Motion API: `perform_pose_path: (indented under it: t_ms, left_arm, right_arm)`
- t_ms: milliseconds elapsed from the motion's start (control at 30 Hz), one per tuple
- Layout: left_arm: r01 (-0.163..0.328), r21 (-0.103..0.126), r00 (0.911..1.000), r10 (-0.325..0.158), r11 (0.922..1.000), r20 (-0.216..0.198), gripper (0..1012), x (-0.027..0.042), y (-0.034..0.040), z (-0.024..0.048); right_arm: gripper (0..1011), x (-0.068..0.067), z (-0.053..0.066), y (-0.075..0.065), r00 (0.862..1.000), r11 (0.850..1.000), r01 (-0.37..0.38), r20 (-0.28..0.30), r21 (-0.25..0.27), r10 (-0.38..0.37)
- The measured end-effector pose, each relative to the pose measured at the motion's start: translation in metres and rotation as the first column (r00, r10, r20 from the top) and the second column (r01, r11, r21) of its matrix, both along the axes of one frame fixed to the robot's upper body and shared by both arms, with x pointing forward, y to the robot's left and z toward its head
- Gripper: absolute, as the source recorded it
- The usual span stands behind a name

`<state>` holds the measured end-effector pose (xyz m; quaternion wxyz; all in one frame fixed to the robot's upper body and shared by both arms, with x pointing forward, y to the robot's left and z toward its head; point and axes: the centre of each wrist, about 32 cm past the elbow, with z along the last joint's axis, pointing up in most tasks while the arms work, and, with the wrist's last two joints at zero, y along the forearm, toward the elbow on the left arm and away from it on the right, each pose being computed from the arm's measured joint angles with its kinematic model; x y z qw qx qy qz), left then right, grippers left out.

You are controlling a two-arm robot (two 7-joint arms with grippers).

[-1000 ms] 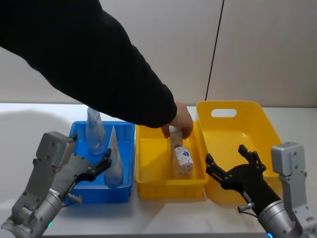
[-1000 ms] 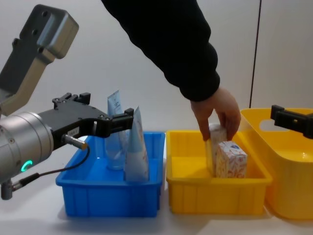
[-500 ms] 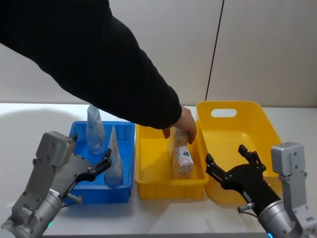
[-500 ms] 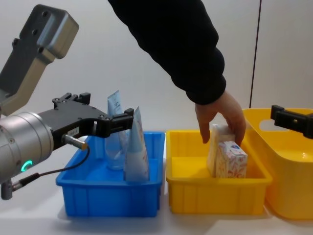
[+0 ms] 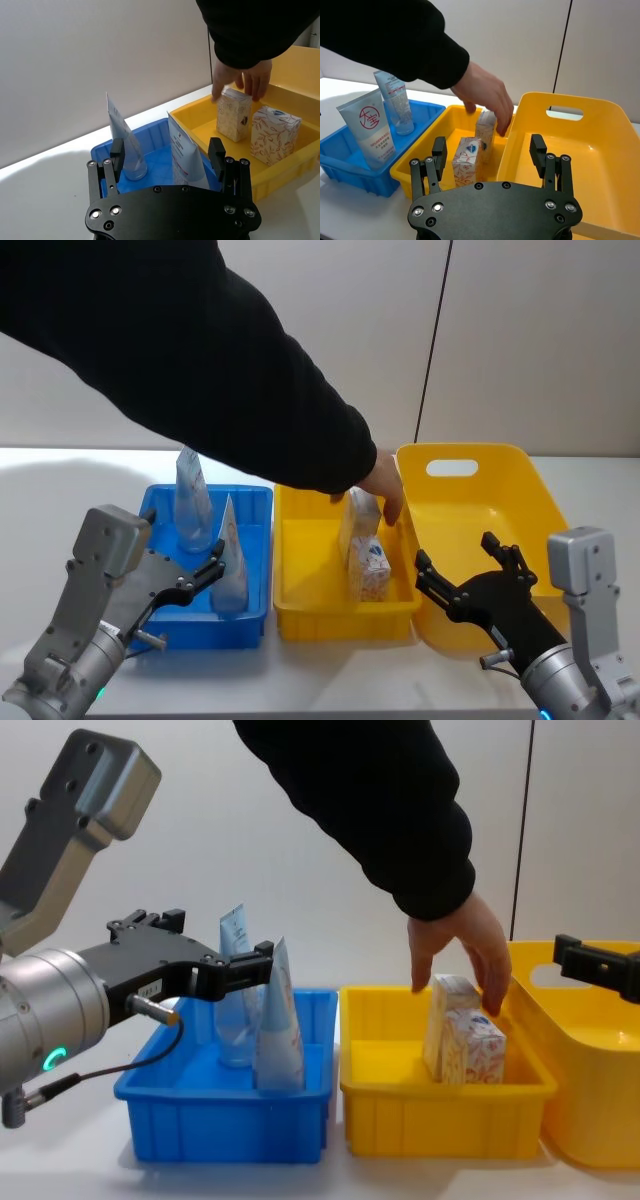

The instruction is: Bimanual collaborative sorting of washing and personal care products

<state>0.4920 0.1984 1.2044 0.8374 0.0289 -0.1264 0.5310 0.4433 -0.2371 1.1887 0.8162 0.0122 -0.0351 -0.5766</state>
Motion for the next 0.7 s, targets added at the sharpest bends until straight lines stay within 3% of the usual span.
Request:
perform_pose_path:
  t_ms: [700]
  left_arm:
    - [0.0, 0.0, 1.0, 0.0, 1.0, 0.0, 1001, 0.0, 0.0, 0.0]
  right_arm:
    - [1004, 0.0, 0.0, 0.0, 1.0, 1.0, 0.0, 0.0, 0.0, 0.0]
